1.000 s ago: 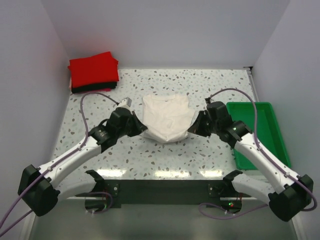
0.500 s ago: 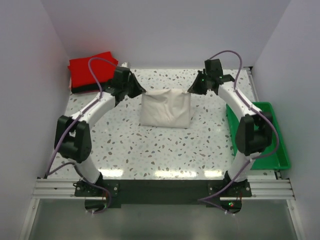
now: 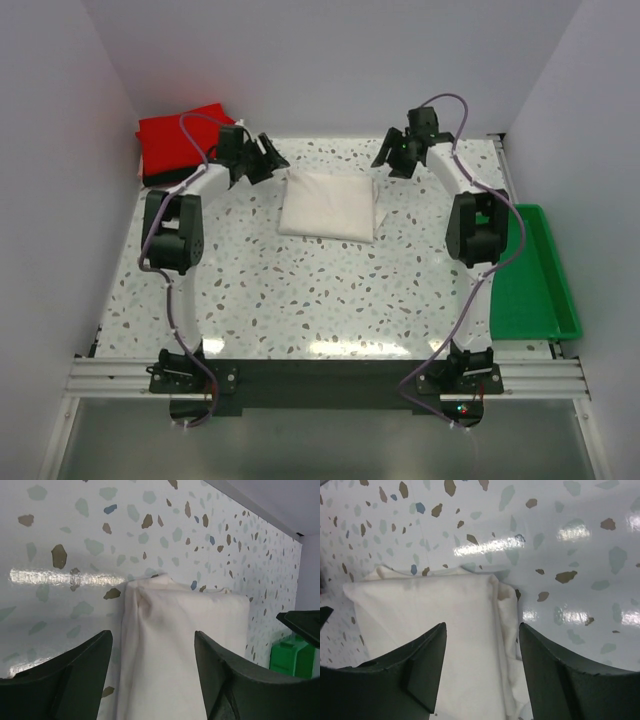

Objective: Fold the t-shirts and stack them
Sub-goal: Neatly place the folded tshirt to the corner

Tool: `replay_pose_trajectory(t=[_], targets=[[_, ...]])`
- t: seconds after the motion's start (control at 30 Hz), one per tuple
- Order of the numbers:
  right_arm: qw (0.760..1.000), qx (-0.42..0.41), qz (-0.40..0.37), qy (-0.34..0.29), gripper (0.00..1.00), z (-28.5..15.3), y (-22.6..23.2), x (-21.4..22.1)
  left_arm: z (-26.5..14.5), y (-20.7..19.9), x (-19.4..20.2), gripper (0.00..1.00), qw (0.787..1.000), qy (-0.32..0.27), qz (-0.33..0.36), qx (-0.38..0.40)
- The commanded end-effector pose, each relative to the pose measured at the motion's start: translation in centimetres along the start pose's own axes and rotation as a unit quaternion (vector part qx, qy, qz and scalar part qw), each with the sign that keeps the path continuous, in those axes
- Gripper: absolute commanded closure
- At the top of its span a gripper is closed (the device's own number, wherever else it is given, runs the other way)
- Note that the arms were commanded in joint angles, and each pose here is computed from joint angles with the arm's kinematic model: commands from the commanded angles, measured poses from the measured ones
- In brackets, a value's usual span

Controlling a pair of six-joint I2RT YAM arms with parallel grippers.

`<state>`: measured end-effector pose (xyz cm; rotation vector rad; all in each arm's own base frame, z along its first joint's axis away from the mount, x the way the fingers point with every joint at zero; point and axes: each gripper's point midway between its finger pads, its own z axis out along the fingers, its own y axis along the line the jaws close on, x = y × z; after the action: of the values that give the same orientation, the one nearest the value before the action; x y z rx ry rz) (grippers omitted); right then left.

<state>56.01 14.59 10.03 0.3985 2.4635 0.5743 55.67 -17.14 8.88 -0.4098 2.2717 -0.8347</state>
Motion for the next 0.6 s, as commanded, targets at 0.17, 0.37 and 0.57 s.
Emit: replay_pose_trajectory(t=[0.17,0.37,0.57], targets=[[0.997,0.028,-0.073,-0.007,0.37,-3.5,0.7,3.1,-3.2,-1.2,0.6,0.29,0.999,-0.007,0.044,0.025],[0.992,0.06,-0.107,0.017,0.39,-2.2,0.2,6.6,-3.2,0.7,4.1,0.28,0.998,0.037,0.045,0.014],[0.987,0.101,-0.117,0.045,0.39,-0.2,-2.0,8.4,-2.7,1.8,5.7,0.27,0.997,0.064,0.047,0.004]])
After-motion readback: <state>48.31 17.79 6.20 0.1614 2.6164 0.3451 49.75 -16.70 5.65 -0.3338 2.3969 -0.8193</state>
